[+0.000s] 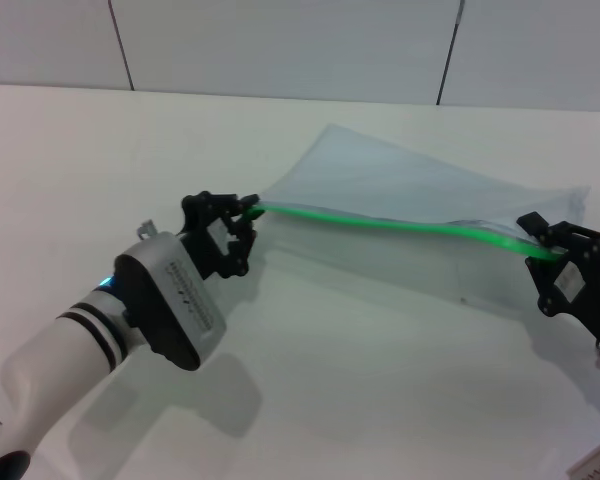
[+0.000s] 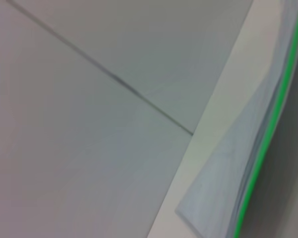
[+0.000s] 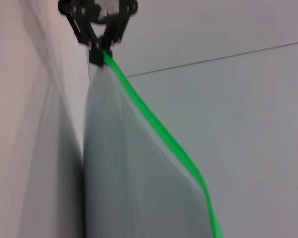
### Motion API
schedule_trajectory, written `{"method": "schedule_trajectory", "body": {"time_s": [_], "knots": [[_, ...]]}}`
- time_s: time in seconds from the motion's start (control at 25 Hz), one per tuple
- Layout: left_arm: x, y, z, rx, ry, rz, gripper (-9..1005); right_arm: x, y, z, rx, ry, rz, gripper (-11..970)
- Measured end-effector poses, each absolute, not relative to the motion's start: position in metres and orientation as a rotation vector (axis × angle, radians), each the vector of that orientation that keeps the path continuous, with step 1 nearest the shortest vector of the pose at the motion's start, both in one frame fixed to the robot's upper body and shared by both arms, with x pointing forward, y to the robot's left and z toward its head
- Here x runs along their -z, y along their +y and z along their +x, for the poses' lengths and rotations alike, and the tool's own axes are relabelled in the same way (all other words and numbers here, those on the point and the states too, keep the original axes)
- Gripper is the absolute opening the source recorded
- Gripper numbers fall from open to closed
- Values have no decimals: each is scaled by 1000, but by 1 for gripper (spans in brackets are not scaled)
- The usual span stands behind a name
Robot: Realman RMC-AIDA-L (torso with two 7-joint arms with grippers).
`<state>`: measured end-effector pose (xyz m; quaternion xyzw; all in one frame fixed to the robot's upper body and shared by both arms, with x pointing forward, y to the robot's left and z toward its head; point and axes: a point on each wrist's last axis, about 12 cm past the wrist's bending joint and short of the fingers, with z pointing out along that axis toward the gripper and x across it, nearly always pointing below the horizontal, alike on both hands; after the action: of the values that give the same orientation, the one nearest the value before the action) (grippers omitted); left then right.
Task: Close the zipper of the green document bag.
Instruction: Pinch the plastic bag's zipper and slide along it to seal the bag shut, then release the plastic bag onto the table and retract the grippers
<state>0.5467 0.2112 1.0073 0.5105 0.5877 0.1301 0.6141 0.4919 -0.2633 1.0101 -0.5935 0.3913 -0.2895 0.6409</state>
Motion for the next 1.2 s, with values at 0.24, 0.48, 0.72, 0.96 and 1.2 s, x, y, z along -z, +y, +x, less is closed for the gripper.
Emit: {"method": "schedule_trajectory", "body": {"time_s": [0.24,0.48,0.72,0.96,1.2], "knots": [[-1005,223,547,-337,1399,1127,101,-1010,-265,492,666,897,-1353,70],[-1012,216,544,-315,1350,1071,102,-1008,-266,496,678,939,-1355,70],[-1026,196,535,-236,1231,1008,104,-1010,-270,505,715,1032,-1279,71],[-1037,189,527,-171,1157,916,327,-1012,-273,509,697,1087,-1206,211],[-1049,199,528,-24,1156,723,578,-1022,-273,512,586,1178,-965,435]]}}
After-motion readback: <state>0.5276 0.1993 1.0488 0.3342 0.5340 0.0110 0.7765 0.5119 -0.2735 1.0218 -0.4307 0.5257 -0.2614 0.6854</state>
